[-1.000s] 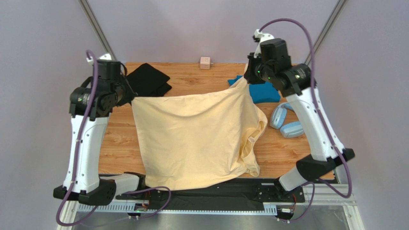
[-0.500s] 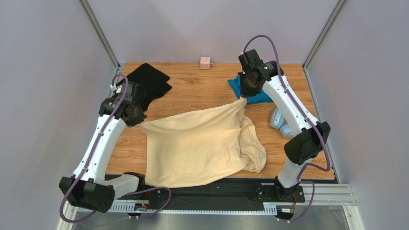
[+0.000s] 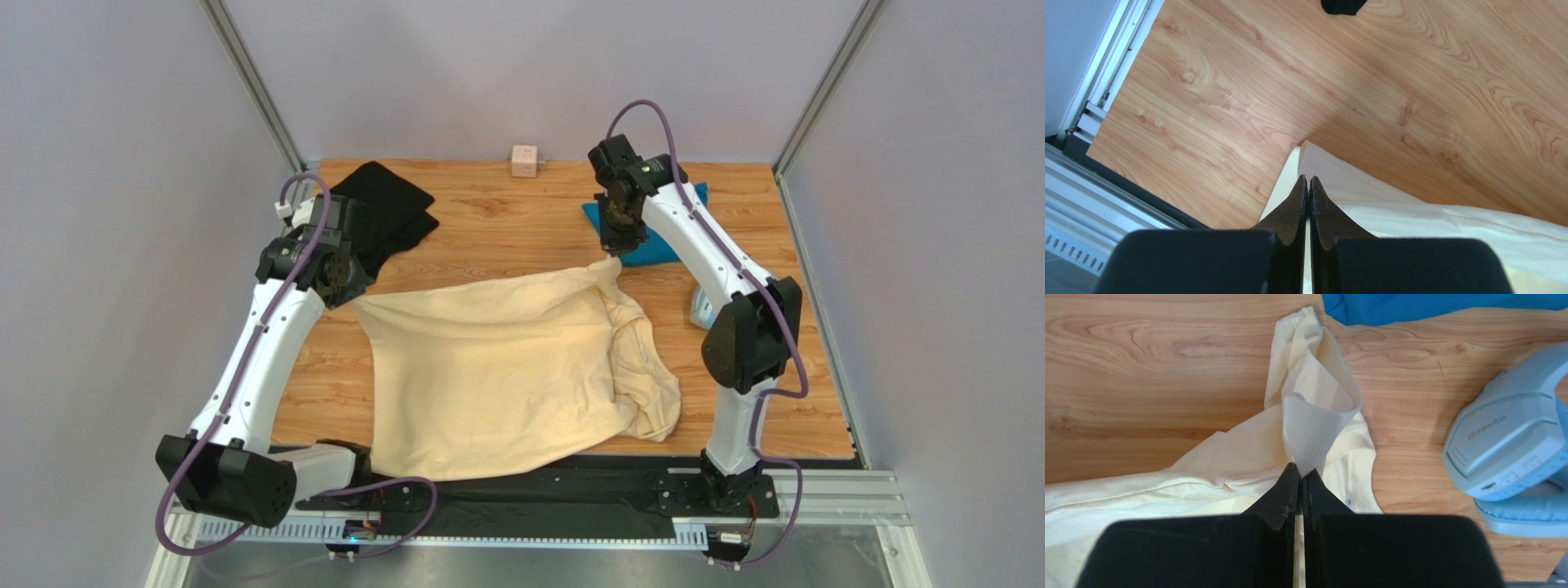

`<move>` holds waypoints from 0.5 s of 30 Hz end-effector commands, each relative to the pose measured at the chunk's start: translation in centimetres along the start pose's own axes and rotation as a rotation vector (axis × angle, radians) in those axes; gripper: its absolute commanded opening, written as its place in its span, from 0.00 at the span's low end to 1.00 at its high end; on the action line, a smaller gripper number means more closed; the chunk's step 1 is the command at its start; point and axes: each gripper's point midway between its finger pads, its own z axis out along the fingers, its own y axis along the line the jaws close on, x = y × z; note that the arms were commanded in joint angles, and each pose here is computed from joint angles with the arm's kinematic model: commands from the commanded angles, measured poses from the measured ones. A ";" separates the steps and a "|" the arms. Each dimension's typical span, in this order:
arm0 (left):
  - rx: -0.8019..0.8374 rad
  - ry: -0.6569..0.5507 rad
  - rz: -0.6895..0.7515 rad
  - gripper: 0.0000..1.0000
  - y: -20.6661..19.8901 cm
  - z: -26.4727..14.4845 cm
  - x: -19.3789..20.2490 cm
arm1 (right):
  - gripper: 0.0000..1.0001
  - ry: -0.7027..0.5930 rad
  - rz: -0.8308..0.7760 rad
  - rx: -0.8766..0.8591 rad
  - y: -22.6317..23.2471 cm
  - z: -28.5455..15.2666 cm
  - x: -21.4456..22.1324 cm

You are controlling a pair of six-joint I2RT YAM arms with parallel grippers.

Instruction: Fold and stack the t-shirts

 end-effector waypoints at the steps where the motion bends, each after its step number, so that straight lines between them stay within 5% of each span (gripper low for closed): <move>1: -0.058 0.020 0.005 0.00 -0.2 1.4 -0.2 | 0.00 -0.046 0.062 -0.056 2.4 2.7 -2.8; 7: -0.052 0.104 0.020 0.00 -0.7 2.9 1.9 | 0.00 0.059 0.004 -0.156 7.1 5.7 -2.1; 15: -0.047 0.129 0.063 0.00 -0.5 2.4 2.1 | 0.00 0.358 -0.093 -0.219 11.5 10.0 6.7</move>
